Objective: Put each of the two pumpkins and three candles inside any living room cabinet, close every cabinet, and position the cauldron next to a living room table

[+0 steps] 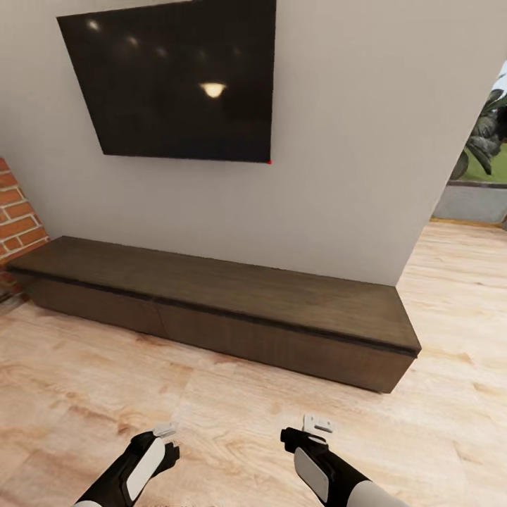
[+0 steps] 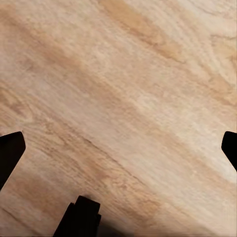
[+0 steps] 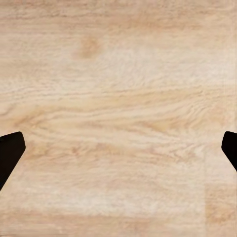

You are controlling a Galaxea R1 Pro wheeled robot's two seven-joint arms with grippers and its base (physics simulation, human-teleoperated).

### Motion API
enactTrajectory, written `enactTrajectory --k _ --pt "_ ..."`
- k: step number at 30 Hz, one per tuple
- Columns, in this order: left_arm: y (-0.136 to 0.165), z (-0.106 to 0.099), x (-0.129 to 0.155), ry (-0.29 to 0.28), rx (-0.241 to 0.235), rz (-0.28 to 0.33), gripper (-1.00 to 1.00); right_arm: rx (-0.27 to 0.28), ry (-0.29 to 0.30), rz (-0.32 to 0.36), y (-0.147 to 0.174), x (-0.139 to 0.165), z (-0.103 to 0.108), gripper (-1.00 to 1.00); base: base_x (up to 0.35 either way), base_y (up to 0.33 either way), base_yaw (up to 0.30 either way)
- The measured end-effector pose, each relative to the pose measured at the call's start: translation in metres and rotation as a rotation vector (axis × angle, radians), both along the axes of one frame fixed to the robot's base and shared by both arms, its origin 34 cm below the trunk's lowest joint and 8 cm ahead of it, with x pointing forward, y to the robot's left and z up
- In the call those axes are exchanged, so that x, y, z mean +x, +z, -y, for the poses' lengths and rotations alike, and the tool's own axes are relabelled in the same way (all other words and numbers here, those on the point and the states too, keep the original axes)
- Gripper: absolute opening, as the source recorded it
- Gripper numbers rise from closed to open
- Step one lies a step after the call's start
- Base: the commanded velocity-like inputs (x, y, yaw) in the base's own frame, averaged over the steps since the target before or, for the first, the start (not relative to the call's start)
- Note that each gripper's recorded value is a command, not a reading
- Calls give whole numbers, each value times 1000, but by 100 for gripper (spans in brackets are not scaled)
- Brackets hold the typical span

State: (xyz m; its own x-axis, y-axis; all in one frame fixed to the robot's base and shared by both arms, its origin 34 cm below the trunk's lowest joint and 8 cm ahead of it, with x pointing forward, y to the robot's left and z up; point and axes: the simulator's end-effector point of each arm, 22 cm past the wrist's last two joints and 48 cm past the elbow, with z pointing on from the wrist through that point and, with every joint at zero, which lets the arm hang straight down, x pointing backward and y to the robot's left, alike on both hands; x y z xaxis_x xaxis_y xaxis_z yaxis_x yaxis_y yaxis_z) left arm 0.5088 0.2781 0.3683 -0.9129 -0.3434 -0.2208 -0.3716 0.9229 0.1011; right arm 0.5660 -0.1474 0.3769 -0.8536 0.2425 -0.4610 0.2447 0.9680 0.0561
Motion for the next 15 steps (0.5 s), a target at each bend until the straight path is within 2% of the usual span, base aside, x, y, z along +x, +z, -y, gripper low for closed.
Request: enactTrajectory --k 6,15 --pt "8 -12 -1 67 4 13 100 -4 1 -7 9 0 1 100 0 0 246" --pt "23 -17 0 84 9 11 100 -6 4 -13 25 1 1 100 0 0 246"
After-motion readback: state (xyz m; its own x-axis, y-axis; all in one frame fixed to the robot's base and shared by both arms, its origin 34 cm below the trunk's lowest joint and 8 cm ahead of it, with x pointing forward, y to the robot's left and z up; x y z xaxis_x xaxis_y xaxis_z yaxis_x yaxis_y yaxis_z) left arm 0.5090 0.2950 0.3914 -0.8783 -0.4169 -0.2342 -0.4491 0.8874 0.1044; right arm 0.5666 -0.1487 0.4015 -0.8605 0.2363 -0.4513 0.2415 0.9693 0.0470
